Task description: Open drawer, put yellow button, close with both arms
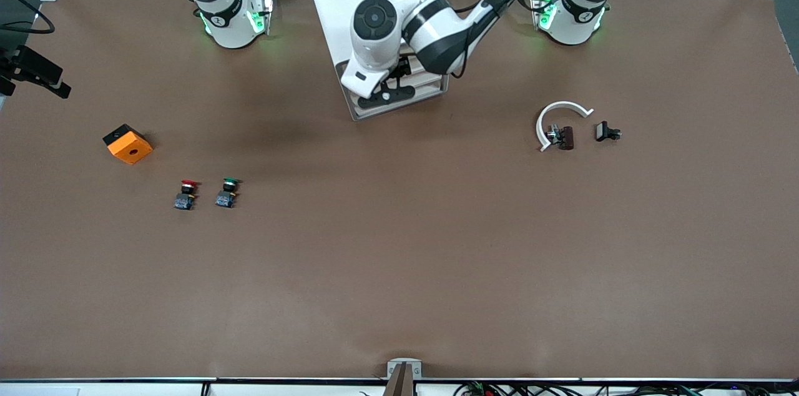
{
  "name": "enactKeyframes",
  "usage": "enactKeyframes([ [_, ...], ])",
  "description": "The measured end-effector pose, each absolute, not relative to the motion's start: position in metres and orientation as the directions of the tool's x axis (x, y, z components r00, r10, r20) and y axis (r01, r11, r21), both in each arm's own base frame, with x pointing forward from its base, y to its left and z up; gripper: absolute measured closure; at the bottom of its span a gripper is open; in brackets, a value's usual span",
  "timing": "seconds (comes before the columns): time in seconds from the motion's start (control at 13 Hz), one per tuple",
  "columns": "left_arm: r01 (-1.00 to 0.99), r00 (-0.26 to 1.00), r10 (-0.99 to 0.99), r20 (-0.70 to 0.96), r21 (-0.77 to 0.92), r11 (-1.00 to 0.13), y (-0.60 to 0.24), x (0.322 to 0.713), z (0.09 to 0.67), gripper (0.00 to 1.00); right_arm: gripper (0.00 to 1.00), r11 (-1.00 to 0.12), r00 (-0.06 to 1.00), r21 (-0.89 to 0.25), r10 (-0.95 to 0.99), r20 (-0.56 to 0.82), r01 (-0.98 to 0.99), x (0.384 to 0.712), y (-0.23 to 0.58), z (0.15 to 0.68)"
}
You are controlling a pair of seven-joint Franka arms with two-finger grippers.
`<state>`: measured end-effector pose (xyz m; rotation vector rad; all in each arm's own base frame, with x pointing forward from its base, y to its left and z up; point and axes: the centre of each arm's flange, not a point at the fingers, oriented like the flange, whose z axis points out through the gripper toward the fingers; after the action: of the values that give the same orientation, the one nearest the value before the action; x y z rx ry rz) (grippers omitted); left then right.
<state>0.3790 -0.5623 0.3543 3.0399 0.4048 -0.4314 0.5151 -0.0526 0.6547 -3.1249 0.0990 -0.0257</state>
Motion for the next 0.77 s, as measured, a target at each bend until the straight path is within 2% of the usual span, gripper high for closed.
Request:
enactKeyframes([
  [0.31,0.297,0.944,0.292,-0.155,0.007,-0.955,-0.518,0.449,0.369,0.00,0.00,-0.998,0.998,-0.016,-0.062,0.018,-0.061,0.514,-0.057,0.655],
  [0.54,0.292,0.955,0.293,-0.052,-0.033,-0.956,-0.487,0.485,0.367,0.00,0.00,-0.998,0.998,-0.016,-0.064,0.015,-0.063,0.513,-0.059,0.656],
  [0.77,0.282,0.958,0.284,-0.036,-0.040,-0.959,-0.427,0.540,0.365,0.00,0.00,-0.997,0.998,-0.017,-0.069,0.010,-0.069,0.512,-0.062,0.656],
])
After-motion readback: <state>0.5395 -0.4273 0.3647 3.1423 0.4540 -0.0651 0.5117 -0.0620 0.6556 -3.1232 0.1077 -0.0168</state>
